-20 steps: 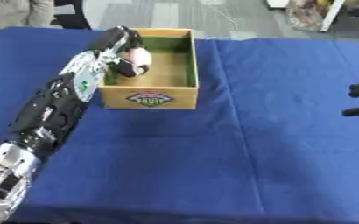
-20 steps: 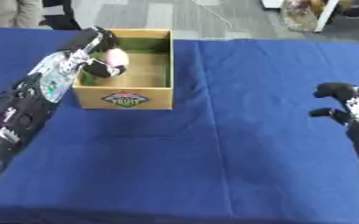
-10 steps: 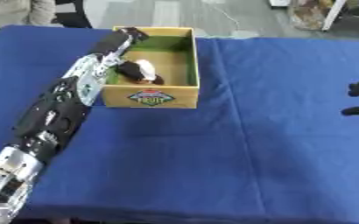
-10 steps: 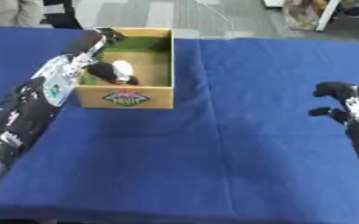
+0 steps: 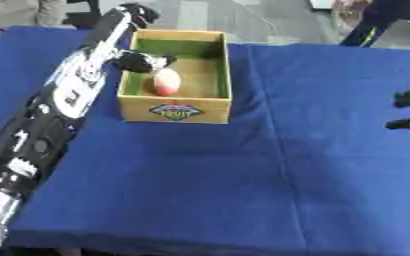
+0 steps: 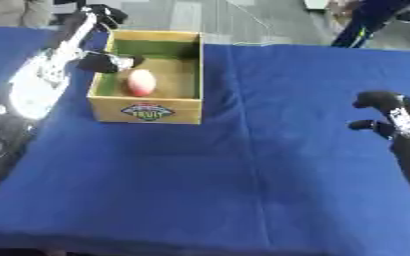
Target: Pick up objects on the table and place them in the box.
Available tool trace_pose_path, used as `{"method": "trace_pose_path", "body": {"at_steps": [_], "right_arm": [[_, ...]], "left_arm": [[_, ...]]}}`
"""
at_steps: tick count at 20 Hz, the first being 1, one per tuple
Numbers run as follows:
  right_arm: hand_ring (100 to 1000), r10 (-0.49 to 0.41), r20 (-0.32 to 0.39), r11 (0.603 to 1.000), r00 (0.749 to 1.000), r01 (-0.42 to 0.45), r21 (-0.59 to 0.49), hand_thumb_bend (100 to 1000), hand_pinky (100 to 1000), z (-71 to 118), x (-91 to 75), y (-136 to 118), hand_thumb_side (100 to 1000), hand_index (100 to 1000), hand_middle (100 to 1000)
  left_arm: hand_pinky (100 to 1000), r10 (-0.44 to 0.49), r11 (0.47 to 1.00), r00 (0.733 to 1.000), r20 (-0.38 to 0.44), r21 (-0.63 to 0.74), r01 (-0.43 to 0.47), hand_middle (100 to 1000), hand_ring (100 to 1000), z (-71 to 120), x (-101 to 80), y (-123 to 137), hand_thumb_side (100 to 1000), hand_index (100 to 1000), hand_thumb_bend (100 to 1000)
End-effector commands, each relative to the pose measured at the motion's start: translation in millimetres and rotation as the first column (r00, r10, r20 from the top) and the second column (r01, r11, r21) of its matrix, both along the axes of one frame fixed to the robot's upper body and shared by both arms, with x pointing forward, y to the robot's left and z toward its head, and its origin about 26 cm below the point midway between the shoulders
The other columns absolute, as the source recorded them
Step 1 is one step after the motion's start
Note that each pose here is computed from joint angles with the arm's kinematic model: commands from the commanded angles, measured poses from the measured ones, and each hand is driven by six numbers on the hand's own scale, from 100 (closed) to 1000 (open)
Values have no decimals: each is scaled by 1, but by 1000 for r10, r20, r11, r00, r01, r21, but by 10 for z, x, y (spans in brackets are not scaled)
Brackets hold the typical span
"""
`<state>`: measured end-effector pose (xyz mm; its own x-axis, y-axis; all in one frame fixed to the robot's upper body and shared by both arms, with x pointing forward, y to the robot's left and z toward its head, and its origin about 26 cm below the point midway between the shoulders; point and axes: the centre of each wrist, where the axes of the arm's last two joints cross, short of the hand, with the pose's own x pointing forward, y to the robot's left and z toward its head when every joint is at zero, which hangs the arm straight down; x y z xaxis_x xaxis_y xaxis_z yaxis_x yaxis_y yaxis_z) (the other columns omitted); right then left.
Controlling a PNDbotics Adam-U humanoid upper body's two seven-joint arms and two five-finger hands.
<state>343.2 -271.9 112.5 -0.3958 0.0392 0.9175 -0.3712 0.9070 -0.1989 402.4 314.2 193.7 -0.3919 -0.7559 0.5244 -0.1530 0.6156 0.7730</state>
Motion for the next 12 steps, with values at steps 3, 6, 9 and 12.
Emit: {"method": "trace_pose_path", "body": {"at_steps": [3,6,9,12], "right_arm": [[945,-25,26,1000,999,25,-7,100,644,79,2,-72,664,761,656],[945,-31,28,1000,999,31,-3,100,644,82,1,-82,661,762,656],[945,-35,27,999,999,35,-2,100,644,80,-1,-88,662,762,656],[945,-37,28,999,999,37,0,100,644,81,-1,-92,662,762,656]], "left_arm": [[675,-24,977,998,62,-211,37,637,665,236,-345,111,278,767,331],[675,-17,956,997,70,-291,37,635,664,159,-506,132,268,766,314],[669,5,943,998,61,-333,15,627,656,47,-628,169,253,763,283],[656,37,929,999,36,-370,-21,609,638,-79,-686,211,259,756,275]]}}
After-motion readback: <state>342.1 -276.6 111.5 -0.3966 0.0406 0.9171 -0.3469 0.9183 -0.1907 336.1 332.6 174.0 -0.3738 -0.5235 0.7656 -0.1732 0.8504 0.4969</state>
